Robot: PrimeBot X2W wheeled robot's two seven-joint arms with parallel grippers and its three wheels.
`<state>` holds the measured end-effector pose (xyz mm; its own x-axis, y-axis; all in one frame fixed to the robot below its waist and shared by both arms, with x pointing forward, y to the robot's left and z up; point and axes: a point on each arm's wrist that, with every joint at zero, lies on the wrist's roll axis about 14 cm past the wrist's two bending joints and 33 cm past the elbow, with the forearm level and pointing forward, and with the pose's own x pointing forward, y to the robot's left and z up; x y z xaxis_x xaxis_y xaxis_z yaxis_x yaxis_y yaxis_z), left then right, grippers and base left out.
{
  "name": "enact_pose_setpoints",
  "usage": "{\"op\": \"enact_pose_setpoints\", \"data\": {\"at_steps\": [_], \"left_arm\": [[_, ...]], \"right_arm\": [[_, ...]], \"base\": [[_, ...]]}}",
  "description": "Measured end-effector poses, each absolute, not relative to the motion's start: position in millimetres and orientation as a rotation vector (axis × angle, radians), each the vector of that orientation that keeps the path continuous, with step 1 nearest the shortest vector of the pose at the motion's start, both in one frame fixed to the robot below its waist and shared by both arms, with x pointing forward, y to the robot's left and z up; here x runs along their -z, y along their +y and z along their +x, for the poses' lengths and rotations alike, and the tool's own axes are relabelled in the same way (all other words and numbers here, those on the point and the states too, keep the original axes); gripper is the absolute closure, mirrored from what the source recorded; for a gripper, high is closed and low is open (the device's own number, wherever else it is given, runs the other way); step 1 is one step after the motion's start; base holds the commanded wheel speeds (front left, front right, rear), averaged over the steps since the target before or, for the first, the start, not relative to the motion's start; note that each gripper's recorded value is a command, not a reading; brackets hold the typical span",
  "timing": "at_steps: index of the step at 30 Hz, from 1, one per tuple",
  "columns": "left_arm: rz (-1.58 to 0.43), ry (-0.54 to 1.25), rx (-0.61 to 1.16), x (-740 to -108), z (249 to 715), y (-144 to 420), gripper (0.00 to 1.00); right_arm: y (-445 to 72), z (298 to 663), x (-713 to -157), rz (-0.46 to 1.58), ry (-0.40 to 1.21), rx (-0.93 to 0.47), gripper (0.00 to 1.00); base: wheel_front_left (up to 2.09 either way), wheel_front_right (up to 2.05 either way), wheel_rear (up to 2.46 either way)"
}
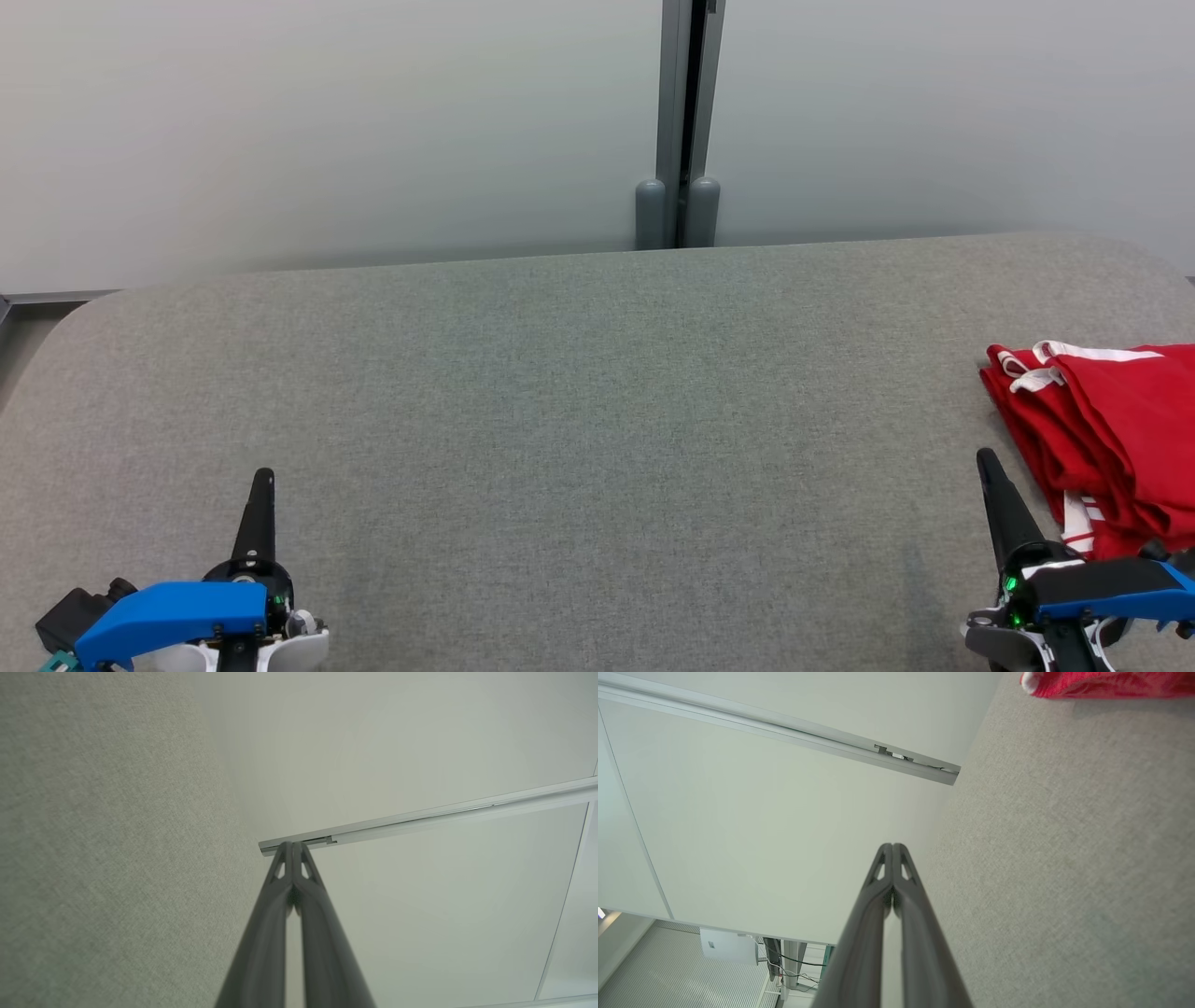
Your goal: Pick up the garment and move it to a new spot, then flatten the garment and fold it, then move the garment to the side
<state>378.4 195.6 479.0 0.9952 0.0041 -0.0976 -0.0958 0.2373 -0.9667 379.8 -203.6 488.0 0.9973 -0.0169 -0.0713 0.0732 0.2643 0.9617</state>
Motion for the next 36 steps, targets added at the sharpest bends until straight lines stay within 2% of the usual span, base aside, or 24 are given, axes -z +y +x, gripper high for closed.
{"op": "enact_pose_setpoints", "data": {"at_steps": [36], "left_arm": [[-1.573,0.011,-0.012,-503.5,387.6,200.4,1.00]], "right_arm": [[-200.3,386.9,-503.3,1.573,0.009,0.010,1.00]], "base": [[0.00,0.00,0.00]]}}
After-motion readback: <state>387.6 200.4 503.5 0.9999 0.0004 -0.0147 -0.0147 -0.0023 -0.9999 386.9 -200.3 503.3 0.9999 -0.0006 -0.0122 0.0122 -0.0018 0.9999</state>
